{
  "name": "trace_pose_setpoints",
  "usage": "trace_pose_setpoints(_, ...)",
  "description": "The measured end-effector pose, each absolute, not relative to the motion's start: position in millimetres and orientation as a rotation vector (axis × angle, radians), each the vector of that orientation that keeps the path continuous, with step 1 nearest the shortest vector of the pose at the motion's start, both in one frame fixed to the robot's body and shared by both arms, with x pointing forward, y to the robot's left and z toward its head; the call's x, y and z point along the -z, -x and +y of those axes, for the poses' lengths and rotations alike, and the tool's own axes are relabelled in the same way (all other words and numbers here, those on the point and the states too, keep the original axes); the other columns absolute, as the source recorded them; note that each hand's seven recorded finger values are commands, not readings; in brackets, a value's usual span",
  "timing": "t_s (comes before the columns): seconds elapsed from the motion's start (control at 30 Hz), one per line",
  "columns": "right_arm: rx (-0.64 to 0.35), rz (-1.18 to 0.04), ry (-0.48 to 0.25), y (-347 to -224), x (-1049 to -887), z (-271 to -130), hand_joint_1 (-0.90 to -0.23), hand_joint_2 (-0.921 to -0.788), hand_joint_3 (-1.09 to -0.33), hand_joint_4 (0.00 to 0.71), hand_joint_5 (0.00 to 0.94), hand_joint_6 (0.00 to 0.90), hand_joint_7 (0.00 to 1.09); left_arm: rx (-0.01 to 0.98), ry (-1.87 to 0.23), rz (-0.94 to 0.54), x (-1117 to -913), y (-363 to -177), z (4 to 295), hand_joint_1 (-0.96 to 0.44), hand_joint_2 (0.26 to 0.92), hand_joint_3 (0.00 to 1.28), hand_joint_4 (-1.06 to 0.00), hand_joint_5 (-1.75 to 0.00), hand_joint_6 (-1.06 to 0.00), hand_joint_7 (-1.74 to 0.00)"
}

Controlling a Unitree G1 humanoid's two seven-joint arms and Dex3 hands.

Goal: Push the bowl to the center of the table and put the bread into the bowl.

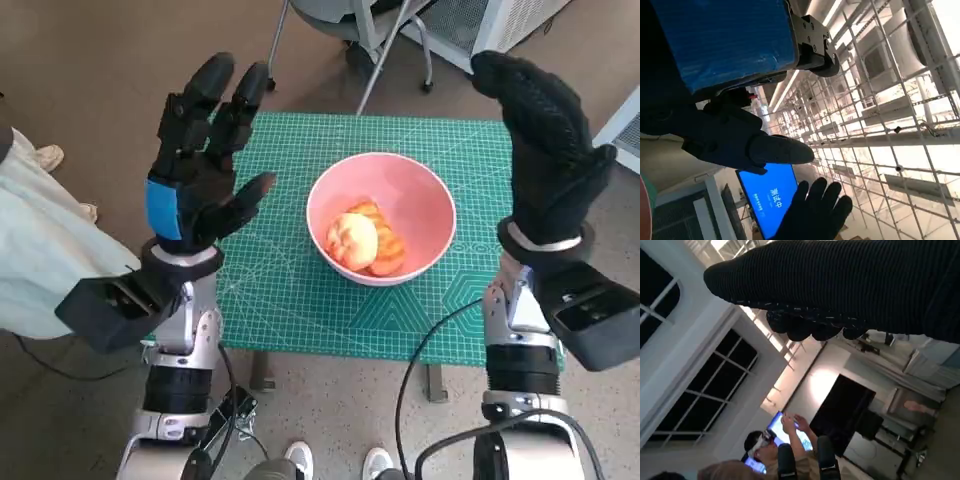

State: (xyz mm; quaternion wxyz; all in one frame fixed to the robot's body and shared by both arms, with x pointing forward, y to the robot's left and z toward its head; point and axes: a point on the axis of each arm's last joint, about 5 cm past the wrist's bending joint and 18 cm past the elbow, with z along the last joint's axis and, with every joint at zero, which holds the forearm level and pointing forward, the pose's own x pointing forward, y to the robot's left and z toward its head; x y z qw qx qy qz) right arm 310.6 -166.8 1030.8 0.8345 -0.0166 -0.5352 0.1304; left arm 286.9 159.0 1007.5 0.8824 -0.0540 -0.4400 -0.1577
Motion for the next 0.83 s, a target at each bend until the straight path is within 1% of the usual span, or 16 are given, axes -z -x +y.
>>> trace_pose_setpoints(0.3,-0.293,-1.134,0.078,-310.7,-1033.6,-168.2,-0.509,-0.921,-0.765,0.344,0.0,0.029,0.77,0.329,0.116,-0.921,-1008.2,-285.5,154.5,-0.52,0.921,0.27,-0.34,0.0,-0.26,-0.28)
trace_pose_setpoints(0.83,-0.285,-1.143,0.085,-310.1,-1036.2,-169.4,-0.519,-0.921,-0.763,0.338,0.0,0.026,0.77,0.34,0.121,-0.92,-1007.4,-285.5,152.8,-0.52,0.921,0.28,-0.34,0.0,-0.26,-0.25)
